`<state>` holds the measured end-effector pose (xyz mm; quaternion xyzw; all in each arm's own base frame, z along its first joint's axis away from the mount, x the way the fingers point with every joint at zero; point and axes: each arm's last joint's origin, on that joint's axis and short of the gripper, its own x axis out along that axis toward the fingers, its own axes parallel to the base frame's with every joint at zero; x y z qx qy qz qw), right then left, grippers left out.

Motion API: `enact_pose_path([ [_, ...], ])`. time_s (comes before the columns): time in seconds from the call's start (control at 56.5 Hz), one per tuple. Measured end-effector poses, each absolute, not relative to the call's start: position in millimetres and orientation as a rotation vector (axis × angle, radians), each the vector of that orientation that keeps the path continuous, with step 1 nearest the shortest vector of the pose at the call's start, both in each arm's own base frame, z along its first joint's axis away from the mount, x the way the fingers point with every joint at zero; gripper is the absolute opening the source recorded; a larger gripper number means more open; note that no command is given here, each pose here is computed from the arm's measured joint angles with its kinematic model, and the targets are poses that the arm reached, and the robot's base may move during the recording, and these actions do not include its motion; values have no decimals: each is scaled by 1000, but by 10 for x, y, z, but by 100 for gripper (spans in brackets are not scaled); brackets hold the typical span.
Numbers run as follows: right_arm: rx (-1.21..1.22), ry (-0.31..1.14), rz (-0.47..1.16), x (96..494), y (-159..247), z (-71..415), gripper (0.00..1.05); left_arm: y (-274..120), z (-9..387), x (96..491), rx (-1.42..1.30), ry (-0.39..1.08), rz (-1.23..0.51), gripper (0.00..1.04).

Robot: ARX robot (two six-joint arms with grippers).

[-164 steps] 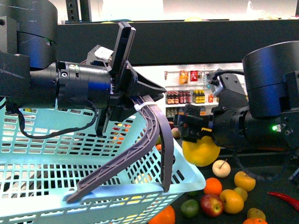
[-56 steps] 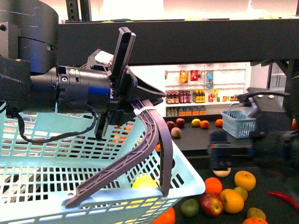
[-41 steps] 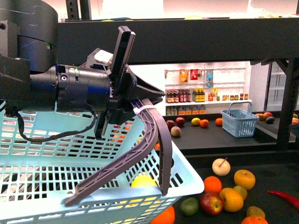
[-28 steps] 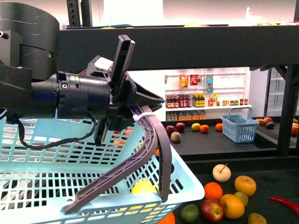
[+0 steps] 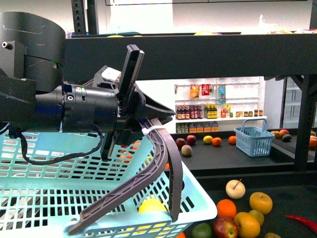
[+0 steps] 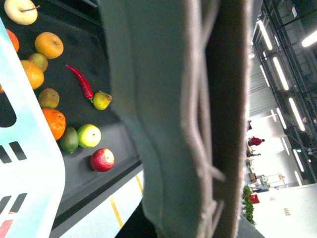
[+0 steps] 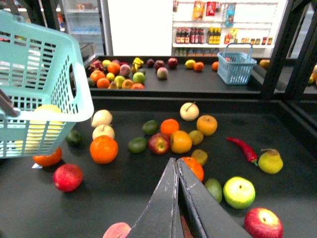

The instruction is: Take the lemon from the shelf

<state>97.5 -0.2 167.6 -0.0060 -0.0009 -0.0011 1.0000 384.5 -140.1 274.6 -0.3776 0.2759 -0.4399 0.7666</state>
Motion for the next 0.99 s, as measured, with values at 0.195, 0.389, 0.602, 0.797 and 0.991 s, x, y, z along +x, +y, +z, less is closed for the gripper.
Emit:
enact_pose_path([
  [0.195,-12,-6,-2,972,-2,1679,3,-1401,2746,3845,-821,599,-955,7],
  [0.389,-12,-6,-2,972,-2,1679,3,-1401,2746,3845,-820,599,-956,7],
  [0.602,-12,-6,-2,972,-2,1679,17,-1401,2746,3845,-820,599,-955,7],
  [0.797,-12,-7,-2,972,-2,1680,61,-1401,2746,3845,-820,599,-955,7],
  [0.991,-12,-7,-1,972,-2,1680,93,-1406,2746,3886,-910,515,-728,7],
])
